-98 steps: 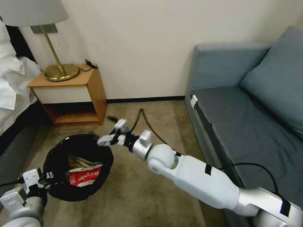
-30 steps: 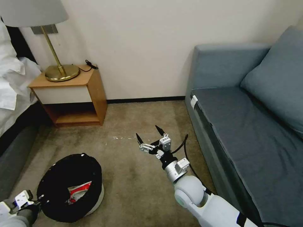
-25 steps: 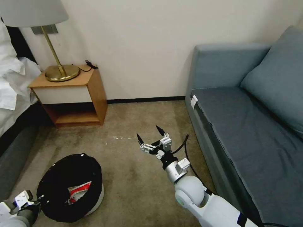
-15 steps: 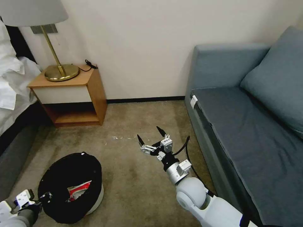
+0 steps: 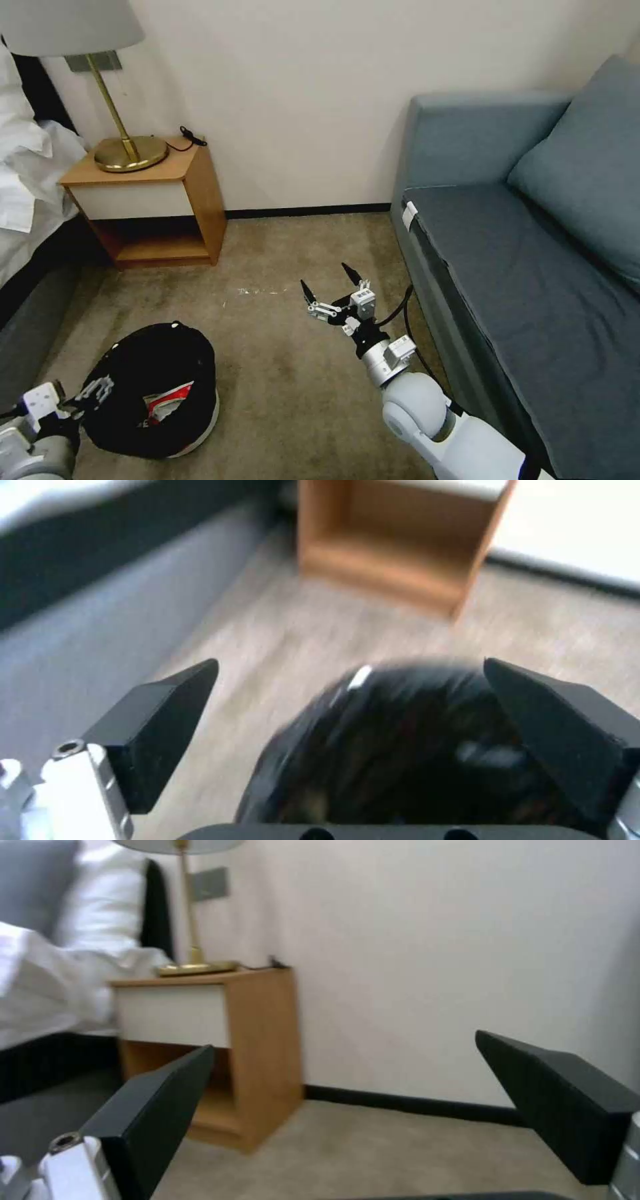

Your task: Pick up the trash bin, then pick up the garbage on the floor and place it into the trash bin.

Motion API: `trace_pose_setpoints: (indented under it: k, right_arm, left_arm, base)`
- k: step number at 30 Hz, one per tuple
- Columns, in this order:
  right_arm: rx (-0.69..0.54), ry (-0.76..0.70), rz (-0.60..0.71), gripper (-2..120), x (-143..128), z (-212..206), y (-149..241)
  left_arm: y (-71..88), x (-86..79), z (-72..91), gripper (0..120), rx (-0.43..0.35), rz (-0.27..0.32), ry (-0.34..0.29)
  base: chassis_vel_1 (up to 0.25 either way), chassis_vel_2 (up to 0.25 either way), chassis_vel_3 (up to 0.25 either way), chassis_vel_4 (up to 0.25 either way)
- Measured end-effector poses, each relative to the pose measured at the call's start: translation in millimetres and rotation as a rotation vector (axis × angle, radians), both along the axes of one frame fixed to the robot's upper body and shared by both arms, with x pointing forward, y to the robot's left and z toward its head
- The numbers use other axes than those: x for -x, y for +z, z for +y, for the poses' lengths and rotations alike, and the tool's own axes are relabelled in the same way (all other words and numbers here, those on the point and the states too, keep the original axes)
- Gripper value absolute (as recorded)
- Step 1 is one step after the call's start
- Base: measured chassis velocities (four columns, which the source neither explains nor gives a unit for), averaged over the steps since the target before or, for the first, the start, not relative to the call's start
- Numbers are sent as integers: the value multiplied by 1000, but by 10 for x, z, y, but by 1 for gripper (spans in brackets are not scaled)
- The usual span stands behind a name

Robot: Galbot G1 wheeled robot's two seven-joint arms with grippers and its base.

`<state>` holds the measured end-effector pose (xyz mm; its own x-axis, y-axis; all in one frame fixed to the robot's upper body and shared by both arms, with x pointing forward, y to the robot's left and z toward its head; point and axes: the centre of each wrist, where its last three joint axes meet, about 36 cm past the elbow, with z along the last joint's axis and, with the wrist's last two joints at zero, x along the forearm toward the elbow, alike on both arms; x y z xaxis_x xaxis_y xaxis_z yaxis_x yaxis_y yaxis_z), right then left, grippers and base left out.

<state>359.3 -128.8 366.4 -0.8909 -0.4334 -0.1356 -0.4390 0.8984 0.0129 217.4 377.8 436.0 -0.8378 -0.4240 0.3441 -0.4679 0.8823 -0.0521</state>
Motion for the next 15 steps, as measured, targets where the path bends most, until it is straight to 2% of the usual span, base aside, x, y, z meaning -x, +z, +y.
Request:
trace_pose_setpoints:
  k: [1, 2, 3, 6, 7, 11, 12, 15]
  right_arm:
    - [13, -33, 2, 100, 14, -25, -15]
    - [13, -33, 2, 100, 14, -25, -15]
    - [18, -53, 3, 100, 21, -42, -16]
    - [46, -173, 5, 100, 91, -108, 34]
    - [46, -173, 5, 100, 91, -108, 34]
    - [99, -311, 37, 100, 244, -208, 70]
    - [99, -311, 37, 100, 244, -208, 70]
    - [122, -381, 74, 100, 337, -283, 44]
  left_arm:
    - [63, 2, -77, 100, -22, -57, -22]
    - [63, 2, -77, 100, -22, -57, -22]
    - [76, 2, -121, 100, -41, -92, -34]
    - [-16, -2, -227, 100, -158, -210, -75]
    - [-16, -2, -227, 100, -158, -210, -75]
    - [-161, 11, -253, 100, -214, -292, -147]
    - [-161, 11, -253, 100, -214, -292, -147]
    - [-250, 27, -233, 100, -223, -326, -218]
  base:
    - [0, 0, 0, 0]
    - [0, 0, 0, 0]
    - [0, 0, 0, 0]
    - [0, 0, 0, 0]
    - [0, 0, 0, 0]
    - [0, 0, 0, 0]
    - [0, 0, 0, 0]
    - [0, 0, 0, 0]
